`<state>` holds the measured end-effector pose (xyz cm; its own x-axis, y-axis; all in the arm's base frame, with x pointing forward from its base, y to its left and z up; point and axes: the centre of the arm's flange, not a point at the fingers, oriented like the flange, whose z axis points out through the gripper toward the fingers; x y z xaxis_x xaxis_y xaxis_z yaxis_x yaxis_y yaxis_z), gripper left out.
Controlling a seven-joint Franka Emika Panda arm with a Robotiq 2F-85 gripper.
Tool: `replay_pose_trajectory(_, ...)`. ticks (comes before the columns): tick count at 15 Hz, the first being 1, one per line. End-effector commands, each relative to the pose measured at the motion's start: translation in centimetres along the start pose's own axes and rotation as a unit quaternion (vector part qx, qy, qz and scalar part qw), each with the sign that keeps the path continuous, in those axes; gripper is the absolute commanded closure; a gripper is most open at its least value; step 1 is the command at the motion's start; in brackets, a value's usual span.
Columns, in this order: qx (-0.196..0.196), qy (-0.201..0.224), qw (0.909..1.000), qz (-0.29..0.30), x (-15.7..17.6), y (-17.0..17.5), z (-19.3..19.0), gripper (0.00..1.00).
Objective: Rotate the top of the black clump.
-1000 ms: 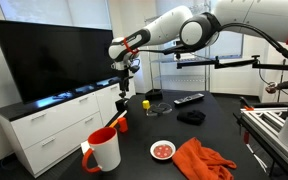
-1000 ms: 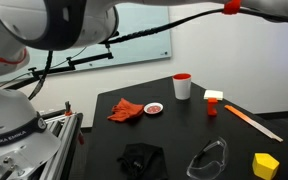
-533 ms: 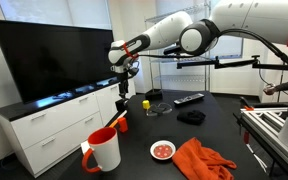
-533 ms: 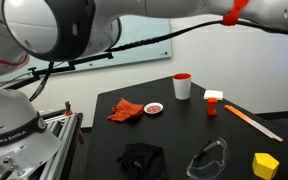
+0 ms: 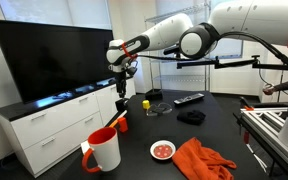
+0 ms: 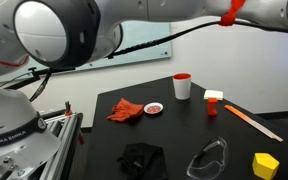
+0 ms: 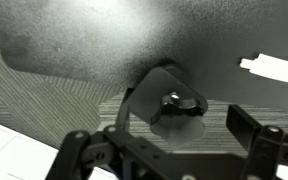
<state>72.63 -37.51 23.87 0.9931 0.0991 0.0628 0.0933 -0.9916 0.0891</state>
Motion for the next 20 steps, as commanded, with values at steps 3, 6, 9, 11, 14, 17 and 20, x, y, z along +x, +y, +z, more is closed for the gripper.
replay_pose_trajectory(3, -0.011, 0.007, 0.9999, 0.011, 4.0, 3.3, -0.3, 0.44)
replay_pose_trajectory(6, -0.007, 0.002, 0.9998, 0.016, 3.8, 3.1, -0.4, 0.67)
replay_pose_trajectory(9, -0.012, 0.002, 0.998, 0.062, 3.7, 3.0, -1.0, 0.77)
replay_pose_trajectory(11, -0.021, 0.005, 0.9916, 0.128, 3.4, 2.9, -1.1, 0.84)
replay_pose_trajectory(14, -0.019, 0.007, 0.9799, 0.198, 2.8, 2.2, -1.2, 0.84)
replay_pose_trajectory(17, -0.02, 0.006, 0.964, 0.265, 2.5, 1.4, -1.0, 0.84)
replay_pose_trajectory(20, -0.019, 0.005, 0.9423, 0.334, 2.7, 1.0, -1.3, 0.84)
